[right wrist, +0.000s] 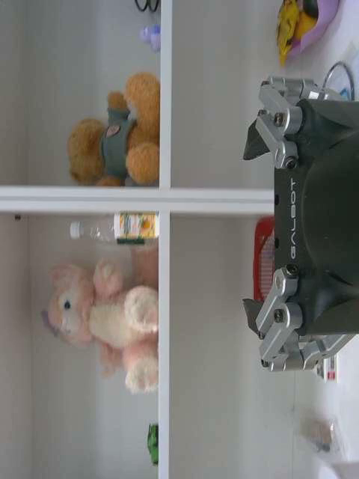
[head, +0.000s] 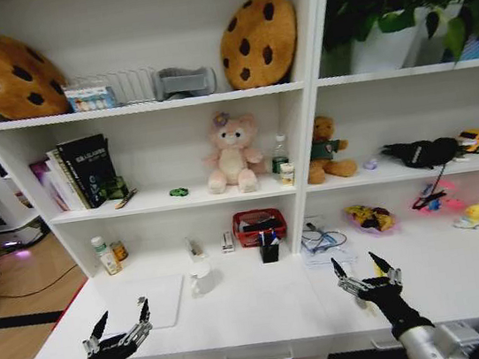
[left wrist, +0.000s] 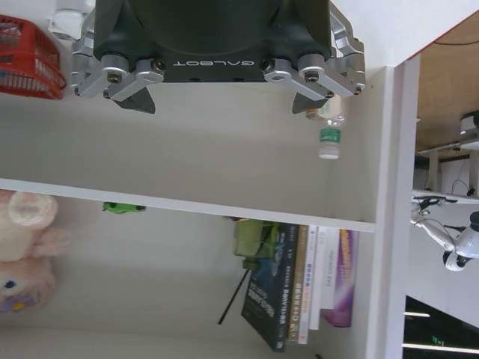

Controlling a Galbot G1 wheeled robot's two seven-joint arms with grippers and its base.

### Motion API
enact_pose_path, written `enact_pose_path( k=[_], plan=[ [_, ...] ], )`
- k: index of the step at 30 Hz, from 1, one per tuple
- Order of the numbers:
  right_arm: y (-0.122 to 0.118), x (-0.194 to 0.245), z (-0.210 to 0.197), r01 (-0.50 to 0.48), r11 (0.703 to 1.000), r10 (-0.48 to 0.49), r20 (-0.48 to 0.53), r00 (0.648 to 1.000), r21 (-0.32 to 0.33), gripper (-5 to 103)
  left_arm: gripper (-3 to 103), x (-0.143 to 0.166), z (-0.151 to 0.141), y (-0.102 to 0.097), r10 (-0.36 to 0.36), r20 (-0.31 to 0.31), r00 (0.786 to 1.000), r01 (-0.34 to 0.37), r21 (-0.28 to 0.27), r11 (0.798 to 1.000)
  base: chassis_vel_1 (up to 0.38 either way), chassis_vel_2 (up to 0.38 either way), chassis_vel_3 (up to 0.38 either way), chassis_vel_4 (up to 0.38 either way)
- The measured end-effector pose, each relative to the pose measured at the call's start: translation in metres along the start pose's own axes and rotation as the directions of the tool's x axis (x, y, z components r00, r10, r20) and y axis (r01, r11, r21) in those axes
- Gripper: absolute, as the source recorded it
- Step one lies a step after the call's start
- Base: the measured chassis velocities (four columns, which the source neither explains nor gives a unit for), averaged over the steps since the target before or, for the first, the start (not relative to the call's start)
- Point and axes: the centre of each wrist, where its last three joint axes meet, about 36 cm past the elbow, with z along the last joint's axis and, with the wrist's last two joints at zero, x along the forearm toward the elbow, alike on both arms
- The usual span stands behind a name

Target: Organize the objects on the table.

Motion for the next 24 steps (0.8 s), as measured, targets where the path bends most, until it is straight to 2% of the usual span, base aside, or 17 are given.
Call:
enact_pose_path(
  k=[16, 24],
  plan=[
    [0.0000, 0.0000, -0.0001, 0.000, 1.000, 0.000, 0.000, 1.000, 0.000, 100, 100, 0.0000, -0.0002, 0.0001, 0.000, 0.000, 1.000, 0.000, -0.001, 1.000, 0.342, 0.331, -0.329, -0.332],
    [0.0000, 0.0000, -0.0001, 0.000, 1.000, 0.000, 0.000, 1.000, 0.000, 100, 100, 0.0000, -0.0001, 0.0000, 0.000, 0.000, 1.000, 0.000, 0.000, 1.000, 0.035, 0.001, 0.019, -0.034]
  ],
)
